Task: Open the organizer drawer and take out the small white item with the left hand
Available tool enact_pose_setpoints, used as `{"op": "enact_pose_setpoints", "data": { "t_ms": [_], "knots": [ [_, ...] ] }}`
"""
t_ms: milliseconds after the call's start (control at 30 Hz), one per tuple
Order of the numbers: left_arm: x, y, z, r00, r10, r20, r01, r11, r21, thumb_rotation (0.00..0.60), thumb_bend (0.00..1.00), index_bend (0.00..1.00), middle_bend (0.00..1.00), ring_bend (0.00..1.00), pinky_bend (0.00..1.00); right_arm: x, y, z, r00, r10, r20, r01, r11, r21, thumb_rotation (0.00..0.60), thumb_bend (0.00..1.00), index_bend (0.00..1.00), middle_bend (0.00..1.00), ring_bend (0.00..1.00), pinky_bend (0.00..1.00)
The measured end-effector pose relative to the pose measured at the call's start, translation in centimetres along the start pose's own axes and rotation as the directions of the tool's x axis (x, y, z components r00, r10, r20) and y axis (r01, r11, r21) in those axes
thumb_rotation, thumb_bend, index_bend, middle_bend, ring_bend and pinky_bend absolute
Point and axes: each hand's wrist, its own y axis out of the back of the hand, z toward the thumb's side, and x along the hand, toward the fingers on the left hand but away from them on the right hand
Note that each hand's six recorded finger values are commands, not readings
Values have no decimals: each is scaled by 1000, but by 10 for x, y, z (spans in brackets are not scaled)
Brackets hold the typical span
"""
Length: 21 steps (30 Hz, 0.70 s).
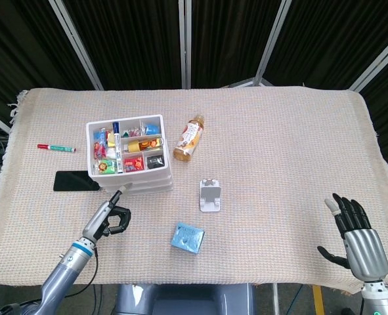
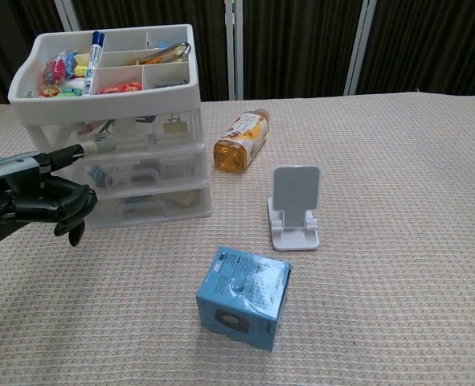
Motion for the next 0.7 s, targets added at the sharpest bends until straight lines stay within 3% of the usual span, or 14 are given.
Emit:
{"op": "enact_pose_setpoints", "data": {
  "t_ms": [700],
  "knots": [
    [23,-14,4,1000,-16,-5,16,1000,-14,600,712,0,764,741,602,1,0,2,1000,7,-8,-7,1000,-9,600,20,0,0,0,0]
  ]
}}
